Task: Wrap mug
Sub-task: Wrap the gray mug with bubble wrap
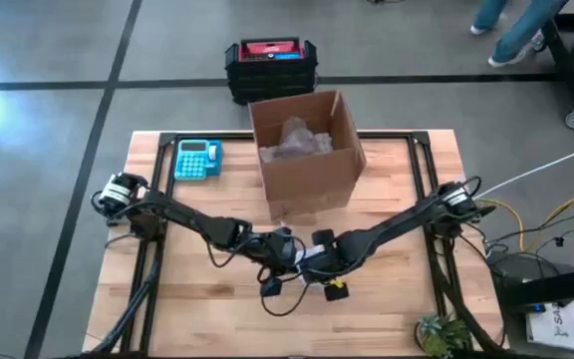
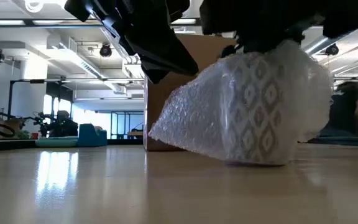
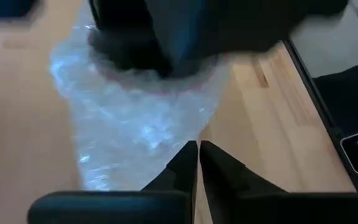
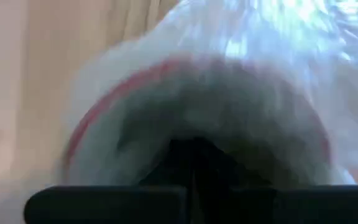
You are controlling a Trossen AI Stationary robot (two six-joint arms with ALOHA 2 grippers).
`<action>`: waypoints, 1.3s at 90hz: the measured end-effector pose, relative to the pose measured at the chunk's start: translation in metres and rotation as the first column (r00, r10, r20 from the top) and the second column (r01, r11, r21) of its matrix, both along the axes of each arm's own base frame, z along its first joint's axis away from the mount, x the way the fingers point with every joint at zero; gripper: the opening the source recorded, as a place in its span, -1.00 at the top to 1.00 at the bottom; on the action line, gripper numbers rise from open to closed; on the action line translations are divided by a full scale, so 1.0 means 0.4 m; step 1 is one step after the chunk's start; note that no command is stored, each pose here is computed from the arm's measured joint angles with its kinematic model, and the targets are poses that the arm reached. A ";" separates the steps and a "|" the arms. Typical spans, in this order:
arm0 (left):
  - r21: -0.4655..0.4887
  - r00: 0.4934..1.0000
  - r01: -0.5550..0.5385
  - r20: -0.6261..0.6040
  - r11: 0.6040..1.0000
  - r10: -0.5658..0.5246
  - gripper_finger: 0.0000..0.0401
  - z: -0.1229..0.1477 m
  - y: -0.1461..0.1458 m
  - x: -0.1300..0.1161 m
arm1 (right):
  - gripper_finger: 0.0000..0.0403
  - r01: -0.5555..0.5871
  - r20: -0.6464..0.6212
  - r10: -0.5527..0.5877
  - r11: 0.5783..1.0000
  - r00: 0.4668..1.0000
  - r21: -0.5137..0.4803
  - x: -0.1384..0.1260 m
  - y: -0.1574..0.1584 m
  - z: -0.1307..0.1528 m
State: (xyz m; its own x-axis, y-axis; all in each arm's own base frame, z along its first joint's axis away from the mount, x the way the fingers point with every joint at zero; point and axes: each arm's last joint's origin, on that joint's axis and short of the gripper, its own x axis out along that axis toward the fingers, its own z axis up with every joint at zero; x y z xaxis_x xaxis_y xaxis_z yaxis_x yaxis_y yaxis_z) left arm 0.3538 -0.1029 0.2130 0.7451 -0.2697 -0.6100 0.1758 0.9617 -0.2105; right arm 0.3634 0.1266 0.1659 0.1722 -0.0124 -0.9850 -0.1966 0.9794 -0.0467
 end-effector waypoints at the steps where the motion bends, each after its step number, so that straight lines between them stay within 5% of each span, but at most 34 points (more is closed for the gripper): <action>1: 0.002 1.000 0.001 0.000 1.000 -0.001 0.97 0.002 0.000 -0.001 | 1.00 0.000 0.003 0.000 1.000 1.000 0.000 0.001 0.000 -0.001; 18: 0.081 0.998 -0.064 -0.012 0.995 0.065 0.99 0.046 0.012 -0.018 | 1.00 -0.014 0.017 0.014 1.000 1.000 0.000 0.004 -0.002 0.015; 34: 0.209 0.975 -0.195 -0.063 0.958 0.212 0.99 0.032 0.031 -0.041 | 1.00 0.011 0.066 -0.012 1.000 0.998 0.017 -0.008 -0.004 0.119; 56: 0.189 0.974 -0.217 -0.018 0.958 0.225 0.99 -0.025 0.026 -0.017 | 1.00 0.106 0.064 -0.110 0.993 0.992 0.054 -0.093 0.006 0.238; 73: 0.158 0.981 -0.195 0.035 0.968 0.192 0.98 -0.039 0.019 0.006 | 1.00 0.126 0.030 -0.127 0.991 0.991 0.043 -0.129 0.030 0.182; 117: 0.041 0.978 -0.137 0.164 0.990 0.128 1.00 -0.030 0.001 0.039 | 1.00 0.073 0.227 -0.084 0.996 0.970 0.058 -0.055 0.010 0.109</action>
State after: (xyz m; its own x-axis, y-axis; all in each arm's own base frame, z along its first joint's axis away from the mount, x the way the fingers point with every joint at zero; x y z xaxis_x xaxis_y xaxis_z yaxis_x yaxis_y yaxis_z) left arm 0.3695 -0.1023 0.2008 0.8614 -0.1331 -0.4902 0.0735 0.9876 -0.1390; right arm 0.3415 0.1307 0.2095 0.3931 0.0123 -0.9194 -0.1090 0.9935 -0.0333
